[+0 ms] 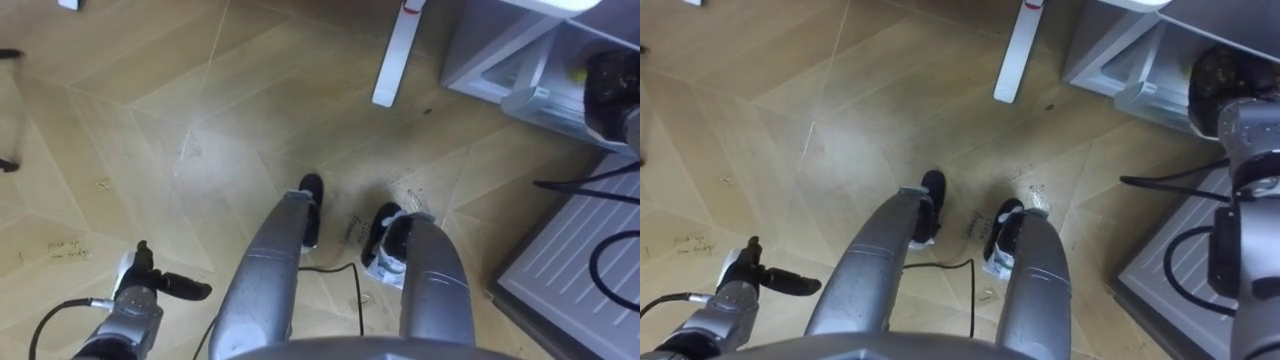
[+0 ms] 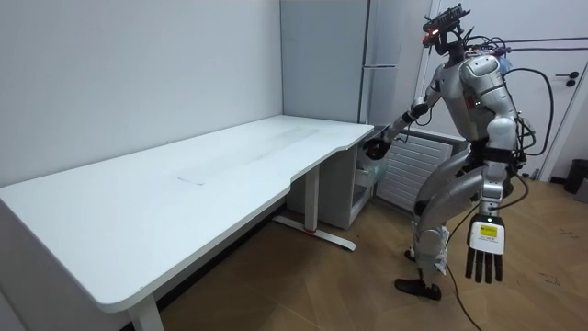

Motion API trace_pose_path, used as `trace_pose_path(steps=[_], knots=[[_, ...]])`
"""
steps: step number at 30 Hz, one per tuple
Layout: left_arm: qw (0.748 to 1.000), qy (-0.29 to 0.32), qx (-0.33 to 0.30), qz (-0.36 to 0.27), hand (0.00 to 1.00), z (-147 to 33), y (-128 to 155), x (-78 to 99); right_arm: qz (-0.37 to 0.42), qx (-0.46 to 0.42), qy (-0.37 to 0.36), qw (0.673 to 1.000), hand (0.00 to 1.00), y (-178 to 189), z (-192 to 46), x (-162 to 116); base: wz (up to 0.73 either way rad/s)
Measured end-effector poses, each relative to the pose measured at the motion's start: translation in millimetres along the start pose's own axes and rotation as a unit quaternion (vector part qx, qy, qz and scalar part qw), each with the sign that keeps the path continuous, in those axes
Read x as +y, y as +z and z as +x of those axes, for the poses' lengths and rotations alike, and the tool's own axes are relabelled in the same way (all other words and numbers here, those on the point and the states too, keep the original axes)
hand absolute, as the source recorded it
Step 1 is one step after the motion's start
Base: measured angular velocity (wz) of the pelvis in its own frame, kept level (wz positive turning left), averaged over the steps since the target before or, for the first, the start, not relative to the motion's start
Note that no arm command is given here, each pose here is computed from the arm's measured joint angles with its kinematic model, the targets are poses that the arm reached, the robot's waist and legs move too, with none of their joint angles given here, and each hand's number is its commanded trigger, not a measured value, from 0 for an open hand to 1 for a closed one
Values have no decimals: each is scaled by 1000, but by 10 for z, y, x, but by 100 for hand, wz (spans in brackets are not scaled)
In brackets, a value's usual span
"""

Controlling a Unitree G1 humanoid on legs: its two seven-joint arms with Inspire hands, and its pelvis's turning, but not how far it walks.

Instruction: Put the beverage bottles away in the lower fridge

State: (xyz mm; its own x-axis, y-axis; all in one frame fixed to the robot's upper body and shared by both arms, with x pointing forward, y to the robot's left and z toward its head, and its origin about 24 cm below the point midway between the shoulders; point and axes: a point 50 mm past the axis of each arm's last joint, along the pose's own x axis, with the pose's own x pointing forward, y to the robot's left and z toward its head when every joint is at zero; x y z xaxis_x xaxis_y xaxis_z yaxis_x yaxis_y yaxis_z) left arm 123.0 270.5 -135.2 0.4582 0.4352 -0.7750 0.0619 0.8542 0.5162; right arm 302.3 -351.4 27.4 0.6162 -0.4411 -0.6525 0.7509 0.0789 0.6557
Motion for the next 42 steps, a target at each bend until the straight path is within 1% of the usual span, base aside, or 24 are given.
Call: trace_pose_path(steps=[9, 12, 28, 33, 37, 39, 42], knots=[[1000, -4, -2, 0, 0, 1, 8, 9, -6, -8, -8, 1000, 0, 30, -4, 2, 0], [1000, -4, 1, 1, 0, 0, -1, 10, -3, -19, -2, 1000, 0, 87, -17, 52, 0], [1000, -5, -5, -1, 0, -5, 17, 3, -7, -18, -13, 1000, 0, 91, -13, 10, -1], [1000, -15, -5, -2, 0, -4, 20, -3, -29, -19, -27, 999, 0, 74, 4, -94, -4], [1000, -28, -6, -2, 0, -4, 21, -16, -41, -20, -31, 999, 0, 69, 8, -126, 0], [999, -33, -3, -1, 0, -4, 5, -22, -68, -23, -37, 997, 0, 59, 19, -204, 0], [999, -36, 2, 0, 0, -4, -21, -23, -87, -20, -36, 995, 0, 36, 32, -297, 0]])
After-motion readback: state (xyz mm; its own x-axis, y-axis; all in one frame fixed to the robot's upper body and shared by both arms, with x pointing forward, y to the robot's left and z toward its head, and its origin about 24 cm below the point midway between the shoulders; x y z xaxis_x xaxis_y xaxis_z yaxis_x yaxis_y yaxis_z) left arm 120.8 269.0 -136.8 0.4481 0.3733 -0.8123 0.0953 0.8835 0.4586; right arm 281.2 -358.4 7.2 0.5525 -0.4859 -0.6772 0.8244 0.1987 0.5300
